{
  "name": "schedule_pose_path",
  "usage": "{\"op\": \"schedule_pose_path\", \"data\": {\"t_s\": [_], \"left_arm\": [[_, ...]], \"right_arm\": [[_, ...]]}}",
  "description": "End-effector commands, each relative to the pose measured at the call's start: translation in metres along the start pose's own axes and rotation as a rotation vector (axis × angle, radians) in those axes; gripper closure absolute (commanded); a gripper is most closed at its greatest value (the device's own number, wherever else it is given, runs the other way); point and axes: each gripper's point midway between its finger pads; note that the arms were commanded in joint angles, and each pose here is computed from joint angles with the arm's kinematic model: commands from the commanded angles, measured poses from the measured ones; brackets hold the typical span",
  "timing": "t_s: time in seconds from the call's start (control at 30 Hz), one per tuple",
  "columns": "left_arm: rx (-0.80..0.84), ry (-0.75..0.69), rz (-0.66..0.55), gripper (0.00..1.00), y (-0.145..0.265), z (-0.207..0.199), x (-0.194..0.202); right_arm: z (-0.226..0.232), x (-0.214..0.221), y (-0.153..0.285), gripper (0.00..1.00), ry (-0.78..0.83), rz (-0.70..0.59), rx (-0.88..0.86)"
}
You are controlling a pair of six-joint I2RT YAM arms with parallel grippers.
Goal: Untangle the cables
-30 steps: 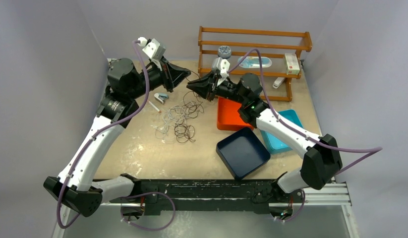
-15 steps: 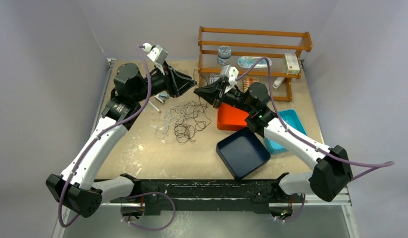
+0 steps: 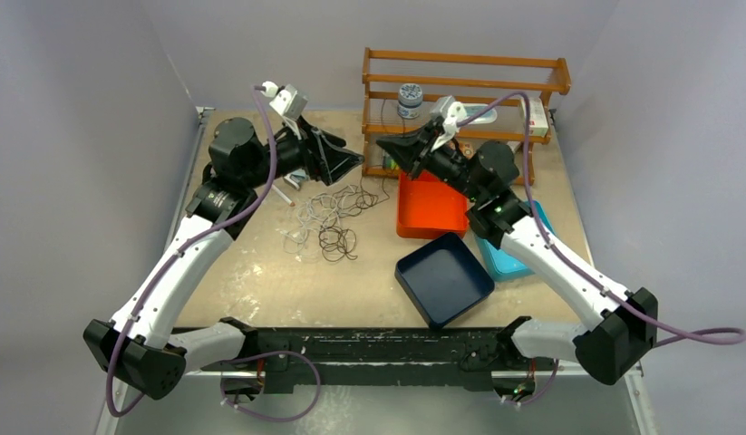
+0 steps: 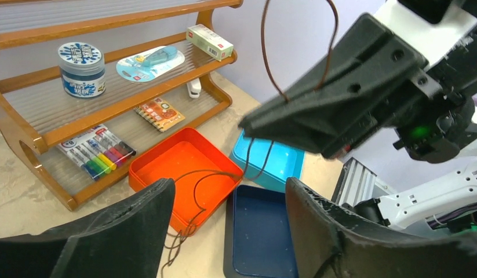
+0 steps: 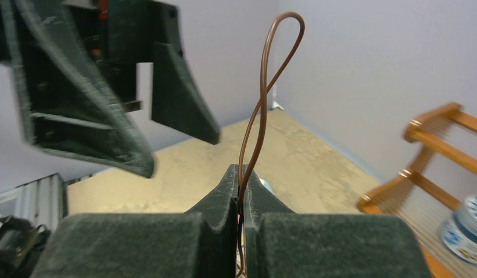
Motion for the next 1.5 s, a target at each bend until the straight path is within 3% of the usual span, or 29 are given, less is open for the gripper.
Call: {"op": "schedule_pose_path", "data": {"t_s": [0.0, 0.37, 0.63, 1.1, 1.47], "left_arm": [[0.046, -0.048, -0.022, 0.27, 0.006, -0.014, -0.008], [-0.031, -0.049, 0.039, 0.24, 0.000, 0.013, 0.014], [-0.140, -0.020, 0.065, 0.24, -0.009, 0.046, 0.028], [-0.541, 0.023, 0.067, 0.24, 0.000, 0.130, 0.046], [-0.650, 0.046, 0.072, 0.26, -0.001, 0.157, 0.055]], "right_arm": [[-0.039, -0.035, 0.016, 1.00, 0.012, -0.038, 0.138], [-0.086, -0.053, 0.073, 1.00, 0.100, 0.034, 0.382], [-0.096, -0.057, 0.114, 1.00, 0.135, 0.102, 0.527], [-0.093, -0.017, 0.136, 1.00, 0.026, 0.220, 0.584], [-0.092, 0.019, 0.141, 1.00, -0.058, 0.319, 0.605]]}}
Point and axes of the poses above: each gripper's point midway between its finger pads, its own y axis back along the fingers, its own z axis along the line the jaws close on, x = y × z, and after that the axes turned 8 degrees about y, right-handed
